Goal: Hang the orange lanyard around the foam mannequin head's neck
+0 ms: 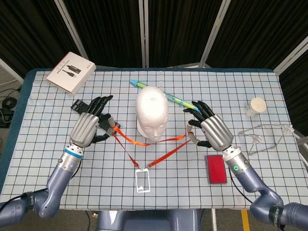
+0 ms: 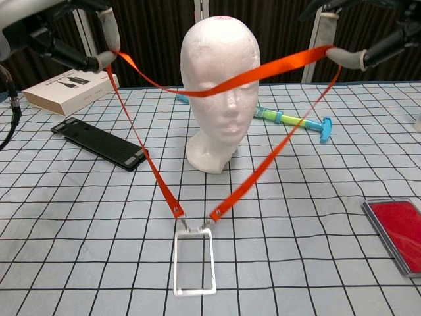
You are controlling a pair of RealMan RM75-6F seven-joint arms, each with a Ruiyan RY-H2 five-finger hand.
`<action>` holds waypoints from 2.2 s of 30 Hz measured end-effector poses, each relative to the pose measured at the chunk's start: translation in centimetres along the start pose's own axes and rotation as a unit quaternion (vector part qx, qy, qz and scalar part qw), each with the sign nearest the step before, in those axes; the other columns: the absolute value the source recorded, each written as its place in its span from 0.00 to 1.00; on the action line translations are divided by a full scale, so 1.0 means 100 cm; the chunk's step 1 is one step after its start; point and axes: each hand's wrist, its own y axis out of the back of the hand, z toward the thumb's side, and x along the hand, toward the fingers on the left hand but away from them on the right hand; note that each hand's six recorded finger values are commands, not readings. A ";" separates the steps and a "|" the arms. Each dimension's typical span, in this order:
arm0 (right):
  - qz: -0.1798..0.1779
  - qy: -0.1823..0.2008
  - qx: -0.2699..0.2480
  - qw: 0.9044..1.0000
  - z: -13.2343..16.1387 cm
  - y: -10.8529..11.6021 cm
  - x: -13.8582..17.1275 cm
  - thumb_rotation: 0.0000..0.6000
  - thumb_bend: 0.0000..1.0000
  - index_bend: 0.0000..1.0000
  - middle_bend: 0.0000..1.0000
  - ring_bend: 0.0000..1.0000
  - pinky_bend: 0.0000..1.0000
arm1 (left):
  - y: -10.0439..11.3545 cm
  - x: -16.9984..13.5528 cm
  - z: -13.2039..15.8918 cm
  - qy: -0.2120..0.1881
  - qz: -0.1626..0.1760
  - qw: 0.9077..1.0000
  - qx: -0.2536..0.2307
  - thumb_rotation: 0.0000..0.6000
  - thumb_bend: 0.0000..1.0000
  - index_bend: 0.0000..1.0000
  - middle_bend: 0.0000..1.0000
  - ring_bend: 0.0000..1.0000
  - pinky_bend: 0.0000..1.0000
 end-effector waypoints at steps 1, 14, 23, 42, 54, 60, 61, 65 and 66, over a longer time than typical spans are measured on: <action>-0.006 -0.005 -0.006 1.000 0.001 0.004 -0.004 1.00 0.46 0.76 0.20 0.00 0.05 | 0.004 0.003 0.000 0.004 0.004 1.000 -0.003 1.00 0.49 0.73 0.00 0.00 0.00; -0.047 -0.083 -0.065 0.993 -0.017 0.036 -0.036 1.00 0.45 0.76 0.20 0.00 0.05 | 0.032 0.036 -0.003 0.065 -0.005 0.997 -0.050 1.00 0.49 0.73 0.00 0.00 0.00; -0.057 -0.155 -0.073 0.984 -0.054 0.043 -0.063 1.00 0.45 0.76 0.20 0.00 0.05 | 0.039 0.075 -0.009 0.098 -0.021 0.994 -0.044 1.00 0.49 0.73 0.00 0.00 0.00; -0.055 -0.206 -0.045 0.976 -0.096 0.032 -0.119 1.00 0.43 0.70 0.20 0.00 0.05 | 0.023 0.137 -0.026 0.131 -0.038 0.991 -0.006 1.00 0.48 0.48 0.00 0.00 0.00; -0.049 -0.231 0.026 0.971 -0.117 0.012 -0.140 1.00 0.00 0.04 0.02 0.00 0.01 | 0.004 0.158 -0.038 0.143 -0.050 0.988 -0.030 1.00 0.00 0.00 0.00 0.00 0.00; -0.053 -0.234 0.051 0.969 -0.120 0.012 -0.141 1.00 0.00 0.04 0.02 0.00 0.01 | 0.014 0.160 -0.041 0.143 -0.042 0.989 -0.021 1.00 0.00 0.00 0.00 0.00 0.00; -0.056 -0.235 0.054 0.969 -0.121 0.013 -0.141 1.00 0.00 0.04 0.02 0.00 0.01 | 0.016 0.160 -0.041 0.143 -0.040 0.989 -0.020 1.00 0.00 0.00 0.00 0.00 0.00; -0.058 -0.237 0.059 0.968 -0.122 0.018 -0.136 1.00 0.11 0.06 0.02 0.00 0.00 | 0.021 0.154 -0.044 0.142 -0.036 0.989 -0.015 1.00 0.00 0.00 0.00 0.00 0.00; -0.059 -0.236 0.059 0.968 -0.122 0.019 -0.134 1.00 0.17 0.07 0.02 0.00 0.00 | 0.022 0.152 -0.044 0.141 -0.037 0.989 -0.013 1.00 0.00 0.00 0.00 0.00 0.00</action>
